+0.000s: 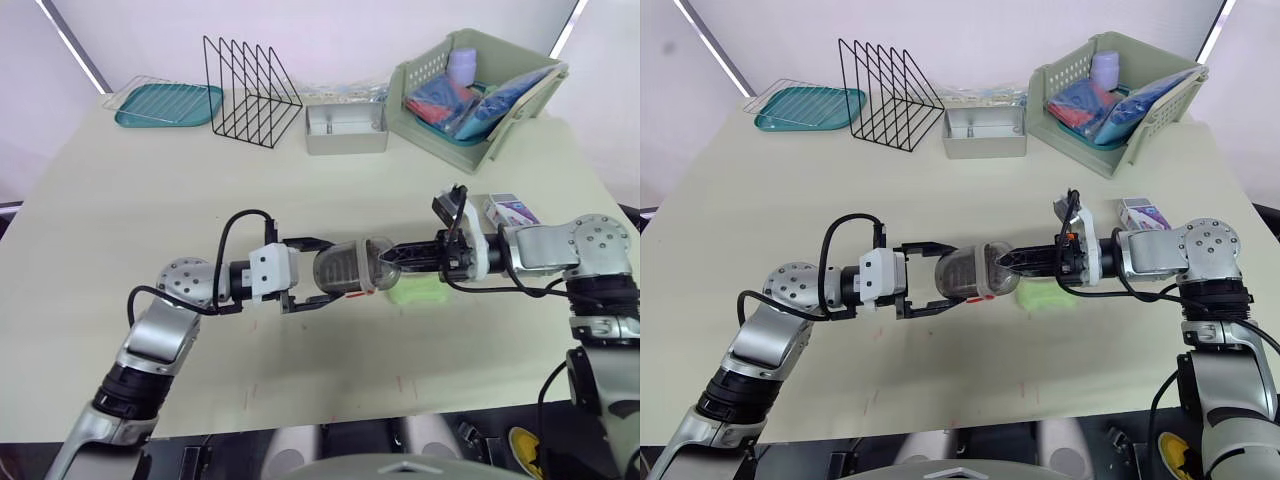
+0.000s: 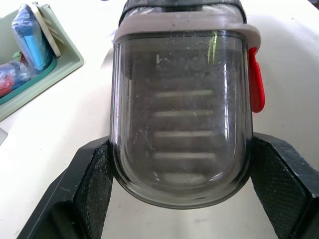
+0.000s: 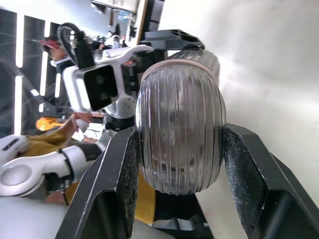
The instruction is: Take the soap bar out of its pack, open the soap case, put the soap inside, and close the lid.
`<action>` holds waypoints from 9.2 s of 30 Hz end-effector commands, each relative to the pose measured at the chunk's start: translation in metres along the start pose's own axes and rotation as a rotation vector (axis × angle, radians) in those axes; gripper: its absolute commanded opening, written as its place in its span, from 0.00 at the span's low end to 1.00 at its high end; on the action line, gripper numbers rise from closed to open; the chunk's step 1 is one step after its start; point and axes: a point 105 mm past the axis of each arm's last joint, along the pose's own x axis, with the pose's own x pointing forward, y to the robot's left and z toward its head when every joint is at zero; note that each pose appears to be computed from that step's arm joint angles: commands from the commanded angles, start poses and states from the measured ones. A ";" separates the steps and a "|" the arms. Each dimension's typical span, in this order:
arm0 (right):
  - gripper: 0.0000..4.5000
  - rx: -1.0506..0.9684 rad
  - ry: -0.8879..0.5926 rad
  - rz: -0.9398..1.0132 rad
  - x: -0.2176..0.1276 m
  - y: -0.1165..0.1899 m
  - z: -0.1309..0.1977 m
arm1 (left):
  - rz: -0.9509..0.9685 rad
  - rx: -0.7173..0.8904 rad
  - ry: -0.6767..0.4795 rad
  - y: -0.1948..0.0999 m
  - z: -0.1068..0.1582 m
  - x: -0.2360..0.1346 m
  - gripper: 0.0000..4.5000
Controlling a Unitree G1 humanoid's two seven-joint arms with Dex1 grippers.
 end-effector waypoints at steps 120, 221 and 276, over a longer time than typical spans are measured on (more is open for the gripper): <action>0.99 -1.405 -0.148 -0.097 -0.099 -0.067 -0.074 | -0.270 -0.004 0.492 0.012 -0.009 0.021 0.77; 1.00 -1.490 0.283 -0.144 -0.056 -0.047 -0.018 | 0.066 -0.262 -0.013 -0.019 -0.005 -0.066 1.00; 0.37 -1.250 0.348 -0.414 0.056 -0.027 -0.001 | 0.177 -0.289 -0.033 -0.057 -0.027 -0.080 1.00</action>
